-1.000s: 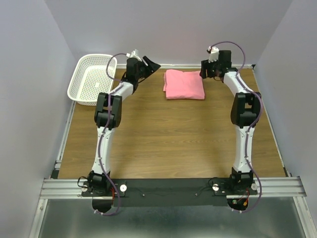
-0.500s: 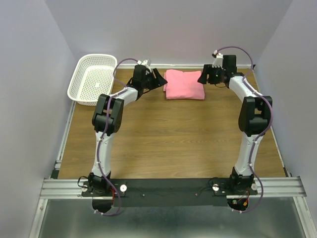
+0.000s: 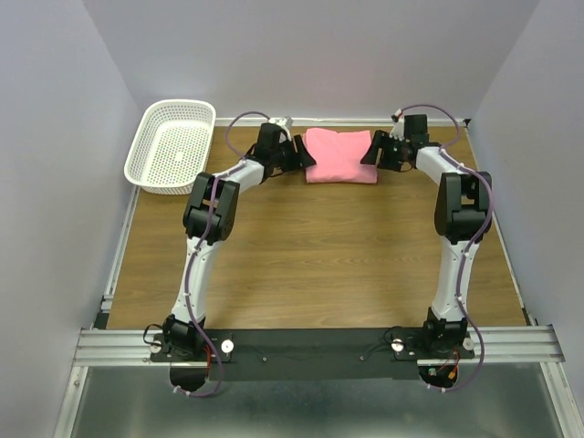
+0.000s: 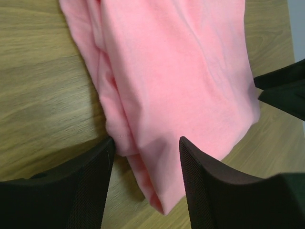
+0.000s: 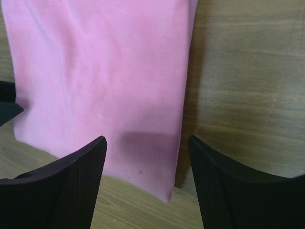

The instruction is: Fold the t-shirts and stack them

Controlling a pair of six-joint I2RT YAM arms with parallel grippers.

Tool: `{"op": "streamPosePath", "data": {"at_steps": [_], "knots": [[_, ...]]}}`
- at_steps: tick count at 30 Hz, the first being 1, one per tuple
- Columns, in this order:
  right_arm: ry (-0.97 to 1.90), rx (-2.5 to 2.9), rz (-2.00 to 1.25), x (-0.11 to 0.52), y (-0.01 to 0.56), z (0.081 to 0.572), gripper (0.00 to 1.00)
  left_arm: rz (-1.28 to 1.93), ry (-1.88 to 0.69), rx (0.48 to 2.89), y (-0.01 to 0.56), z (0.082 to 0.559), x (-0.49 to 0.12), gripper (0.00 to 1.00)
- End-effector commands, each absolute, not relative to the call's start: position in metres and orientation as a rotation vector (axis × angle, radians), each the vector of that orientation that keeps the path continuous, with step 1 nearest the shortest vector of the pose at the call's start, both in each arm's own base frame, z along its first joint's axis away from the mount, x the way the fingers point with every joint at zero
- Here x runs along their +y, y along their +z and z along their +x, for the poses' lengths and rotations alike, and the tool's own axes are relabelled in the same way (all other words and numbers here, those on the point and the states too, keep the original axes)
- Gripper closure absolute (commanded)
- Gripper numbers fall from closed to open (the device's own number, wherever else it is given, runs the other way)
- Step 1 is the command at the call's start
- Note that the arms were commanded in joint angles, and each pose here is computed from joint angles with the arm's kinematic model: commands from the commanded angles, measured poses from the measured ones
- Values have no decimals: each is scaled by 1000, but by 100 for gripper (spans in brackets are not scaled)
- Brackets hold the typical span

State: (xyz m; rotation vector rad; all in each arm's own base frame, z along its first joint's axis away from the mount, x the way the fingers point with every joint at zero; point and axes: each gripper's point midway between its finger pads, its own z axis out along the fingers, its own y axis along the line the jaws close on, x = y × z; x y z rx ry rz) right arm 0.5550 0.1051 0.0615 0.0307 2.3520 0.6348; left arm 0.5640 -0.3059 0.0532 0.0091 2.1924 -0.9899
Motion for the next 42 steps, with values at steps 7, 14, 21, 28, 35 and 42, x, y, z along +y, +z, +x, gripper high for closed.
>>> {"op": "streamPosePath", "data": {"at_steps": [7, 14, 21, 28, 35, 42], "knots": [[736, 2466, 206, 108, 17, 540, 24, 172, -1218, 2191, 55, 534, -339, 91], [861, 2494, 265, 114, 9, 531, 26, 151, -1188, 2158, 89, 515, -312, 59], [989, 2522, 326, 103, -4, 520, 55, 132, -1126, 2129, 111, 468, -263, 43], [1043, 2507, 283, 90, 8, 517, 99, 108, -1039, 2037, 153, 422, -219, 43], [793, 2492, 226, 8, 30, 512, 99, 137, -918, 1943, 193, 359, -179, 41], [410, 2520, 198, -119, 32, 484, 99, 158, -950, 1925, 189, 305, -171, 40]]}}
